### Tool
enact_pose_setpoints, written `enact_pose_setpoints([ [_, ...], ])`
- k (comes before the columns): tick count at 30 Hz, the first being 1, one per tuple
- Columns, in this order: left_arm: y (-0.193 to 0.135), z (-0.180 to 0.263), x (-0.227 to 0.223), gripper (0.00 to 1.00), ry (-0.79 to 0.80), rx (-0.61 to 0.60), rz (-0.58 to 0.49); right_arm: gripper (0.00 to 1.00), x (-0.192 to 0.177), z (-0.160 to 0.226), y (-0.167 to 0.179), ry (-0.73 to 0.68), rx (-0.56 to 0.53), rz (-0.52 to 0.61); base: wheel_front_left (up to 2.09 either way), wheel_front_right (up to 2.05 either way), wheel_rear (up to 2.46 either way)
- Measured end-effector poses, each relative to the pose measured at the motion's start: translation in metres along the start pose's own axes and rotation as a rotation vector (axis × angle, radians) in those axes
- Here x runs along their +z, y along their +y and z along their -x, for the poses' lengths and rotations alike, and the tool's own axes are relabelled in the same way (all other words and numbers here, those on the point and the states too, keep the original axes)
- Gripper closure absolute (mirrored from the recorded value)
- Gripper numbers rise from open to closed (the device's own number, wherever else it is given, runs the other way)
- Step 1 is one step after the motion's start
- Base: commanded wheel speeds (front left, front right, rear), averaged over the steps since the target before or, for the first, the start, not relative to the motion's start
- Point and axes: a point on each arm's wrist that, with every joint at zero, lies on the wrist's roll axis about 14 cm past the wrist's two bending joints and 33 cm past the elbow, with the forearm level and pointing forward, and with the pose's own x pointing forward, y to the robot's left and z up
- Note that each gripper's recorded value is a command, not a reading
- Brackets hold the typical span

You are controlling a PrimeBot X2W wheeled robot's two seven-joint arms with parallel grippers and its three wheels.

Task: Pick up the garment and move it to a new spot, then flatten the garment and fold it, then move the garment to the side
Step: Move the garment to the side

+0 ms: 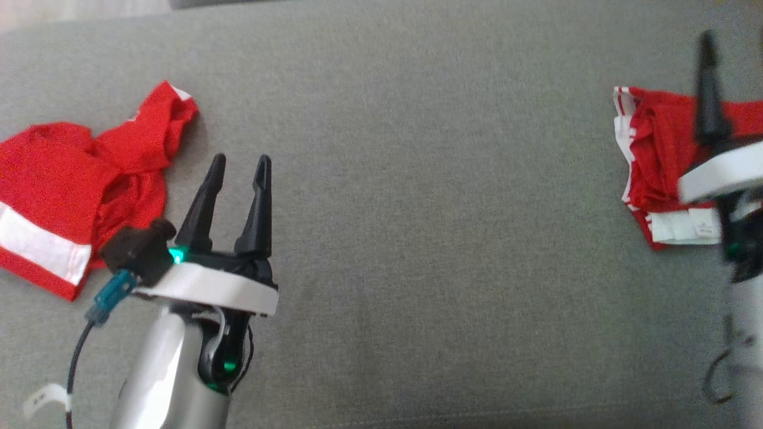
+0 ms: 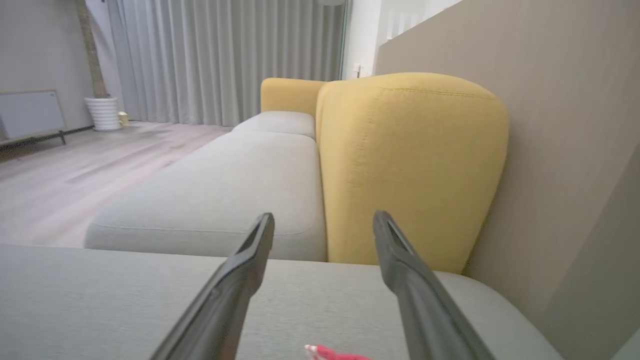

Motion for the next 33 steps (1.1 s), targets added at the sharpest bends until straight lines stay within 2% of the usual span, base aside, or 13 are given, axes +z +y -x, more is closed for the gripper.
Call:
enact_pose_setpoints([
  [7,-0.004,0.031,0.011,0.00,-0.014,0.023,0.001,0.00,-0.003,0.037,0.067,-0.034,0.111,-0.125,0.00,0.00,0.00],
  [14,0.001,0.069,0.012,0.00,-0.012,0.084,-0.001,0.00,-0.014,0.076,0.098,-0.021,0.149,-0.177,0.00,0.00,0.00],
  [19,-0.005,0.089,0.006,0.00,0.003,0.092,0.012,0.00,-0.025,0.099,0.106,-0.003,0.159,-0.188,0.00,0.00,0.00],
  [23,-0.003,0.102,0.008,0.00,-0.004,0.122,0.007,0.00,-0.042,0.117,0.109,0.032,0.154,-0.254,0.00,0.00,0.00],
  [33,-0.004,0.102,0.013,0.00,-0.022,0.127,0.011,0.00,-0.043,0.124,0.111,0.017,0.154,-0.269,0.00,0.00,0.00],
])
